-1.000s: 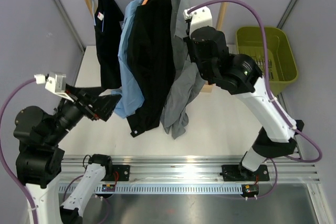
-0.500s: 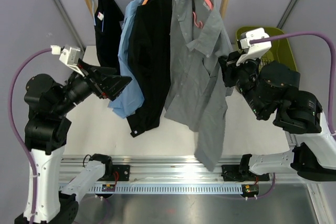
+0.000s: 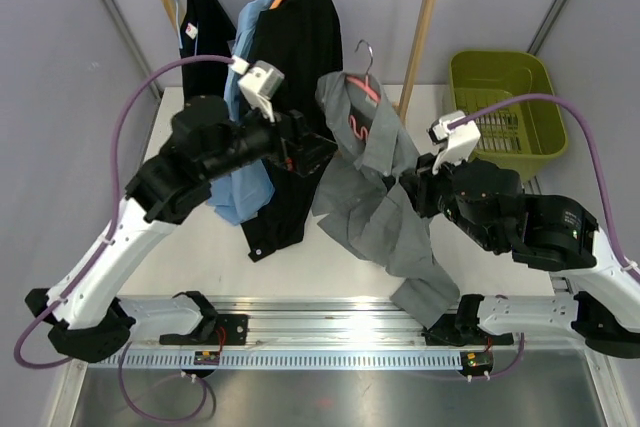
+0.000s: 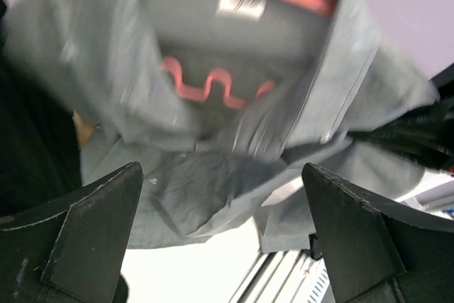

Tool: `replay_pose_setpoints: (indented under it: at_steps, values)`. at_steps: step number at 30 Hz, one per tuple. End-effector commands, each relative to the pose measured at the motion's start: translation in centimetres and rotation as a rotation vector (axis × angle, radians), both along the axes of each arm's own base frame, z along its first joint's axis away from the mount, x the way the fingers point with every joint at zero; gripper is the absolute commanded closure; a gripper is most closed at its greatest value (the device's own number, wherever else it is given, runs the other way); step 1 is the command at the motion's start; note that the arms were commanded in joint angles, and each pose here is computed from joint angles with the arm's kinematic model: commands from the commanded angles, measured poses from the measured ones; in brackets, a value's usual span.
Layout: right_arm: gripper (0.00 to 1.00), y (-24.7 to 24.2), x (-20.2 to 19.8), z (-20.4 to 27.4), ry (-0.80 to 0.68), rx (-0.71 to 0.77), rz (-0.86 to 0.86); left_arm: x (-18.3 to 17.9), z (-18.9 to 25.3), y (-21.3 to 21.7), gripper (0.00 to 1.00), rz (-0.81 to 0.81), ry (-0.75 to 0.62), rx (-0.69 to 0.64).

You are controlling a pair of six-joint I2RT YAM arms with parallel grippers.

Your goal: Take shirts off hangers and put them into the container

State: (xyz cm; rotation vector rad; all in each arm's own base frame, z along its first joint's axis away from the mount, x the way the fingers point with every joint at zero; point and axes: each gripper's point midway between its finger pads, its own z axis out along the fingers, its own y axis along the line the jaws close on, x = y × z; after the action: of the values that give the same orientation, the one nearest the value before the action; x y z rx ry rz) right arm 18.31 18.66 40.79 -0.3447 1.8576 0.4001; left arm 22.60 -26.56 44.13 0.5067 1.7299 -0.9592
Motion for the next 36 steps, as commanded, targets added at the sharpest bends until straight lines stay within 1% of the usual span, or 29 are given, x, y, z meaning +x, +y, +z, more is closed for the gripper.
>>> replay_pose_setpoints:
  at_steps: [1,4,5,6,14,21,25,28,32,35,36]
  values:
    - [1.00,0.5,-2.2,-0.9,0.103,0.133,0.060,1.6,-0.4,-1.5,0.01,0.102,-0.058,0.010]
    - [1.00,0.6,-3.6,-2.2,0.153,0.174,0.115,1.5,-0.7,-2.6,0.01,0.143,-0.071,-0.030]
    - [1.00,0.5,-4.2,-2.7,0.171,0.188,0.133,1.3,-1.6,-2.9,0.01,0.146,-0.064,-0.027]
    - [1.00,0.4,-4.4,-2.9,0.180,0.195,0.136,1.2,-1.3,-3.4,0.01,0.156,-0.074,-0.052]
    - [1.00,1.5,-6.6,-4.7,0.274,0.212,0.244,1.5,-2.5,-5.9,0.01,0.175,-0.050,-0.090]
    - [1.00,1.6,-7.2,-4.8,0.287,0.238,0.272,2.0,-2.6,-7.1,0.01,0.198,-0.046,-0.132]
    - [1.00,1.4,-7.3,-4.7,0.284,0.243,0.273,2.4,-3.4,-8.2,0.01,0.192,-0.027,-0.121]
    - [1.00,1.6,-7.2,-4.2,0.271,0.254,0.278,2.9,-4.8,-9.1,0.02,0.195,0.007,-0.105]
    - [1.00,1.5,-6.9,-2.6,0.225,0.280,0.279,2.9,-6.7,-9.8,0.07,0.186,0.052,-0.098]
    - [1.00,1.8,-6.8,-2.0,0.212,0.293,0.291,2.9,-7.6,-9.7,0.18,0.197,0.064,-0.100]
    - [1.00,2.0,-6.8,-2.0,0.212,0.294,0.293,2.9,-7.7,-9.6,0.25,0.199,0.065,-0.103]
